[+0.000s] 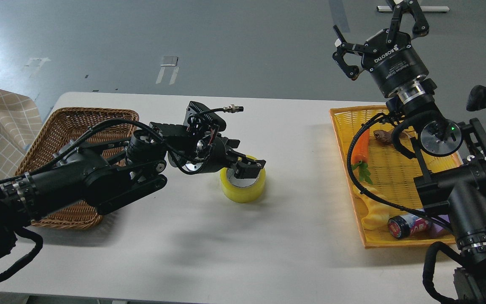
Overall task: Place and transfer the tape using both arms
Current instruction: 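Hook the left gripper into the tape roll's hole and grip it, then carry the tape roll into the wicker basket with the left gripper, then release the tape roll and pull the left gripper away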
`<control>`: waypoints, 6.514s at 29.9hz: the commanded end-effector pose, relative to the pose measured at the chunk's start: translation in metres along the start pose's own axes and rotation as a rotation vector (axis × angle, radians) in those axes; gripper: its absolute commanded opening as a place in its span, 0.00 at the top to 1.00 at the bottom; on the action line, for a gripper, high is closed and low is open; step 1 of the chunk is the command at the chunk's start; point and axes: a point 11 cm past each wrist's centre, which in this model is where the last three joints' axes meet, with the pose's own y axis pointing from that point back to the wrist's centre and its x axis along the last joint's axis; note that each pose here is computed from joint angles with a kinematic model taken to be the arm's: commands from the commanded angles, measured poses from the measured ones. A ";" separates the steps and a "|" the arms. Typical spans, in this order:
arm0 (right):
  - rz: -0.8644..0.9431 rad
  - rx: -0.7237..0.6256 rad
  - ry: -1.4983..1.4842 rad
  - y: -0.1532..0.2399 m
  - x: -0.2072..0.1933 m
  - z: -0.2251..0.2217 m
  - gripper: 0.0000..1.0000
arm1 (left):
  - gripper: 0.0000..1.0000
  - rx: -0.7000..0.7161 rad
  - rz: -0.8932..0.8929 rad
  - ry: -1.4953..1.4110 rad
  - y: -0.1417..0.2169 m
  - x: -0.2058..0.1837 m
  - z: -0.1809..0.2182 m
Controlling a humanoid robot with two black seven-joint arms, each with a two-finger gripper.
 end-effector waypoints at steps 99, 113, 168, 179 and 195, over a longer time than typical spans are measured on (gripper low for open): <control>0.007 -0.030 -0.003 0.006 0.003 0.013 0.00 | 1.00 0.527 -0.088 0.005 0.185 0.002 -0.181; 0.015 -0.033 -0.006 0.009 0.006 0.015 0.00 | 1.00 0.696 -0.188 0.082 0.250 -0.053 -0.225; 0.031 -0.058 -0.012 0.016 0.011 0.026 0.00 | 0.34 0.713 -0.220 0.335 0.237 -0.148 -0.238; 0.030 -0.058 -0.011 0.016 0.011 0.026 0.00 | 0.31 0.720 -0.096 0.417 0.262 -0.112 -0.247; 0.021 -0.055 -0.008 0.013 0.008 0.024 0.00 | 0.31 0.279 0.394 0.619 0.270 0.094 -0.196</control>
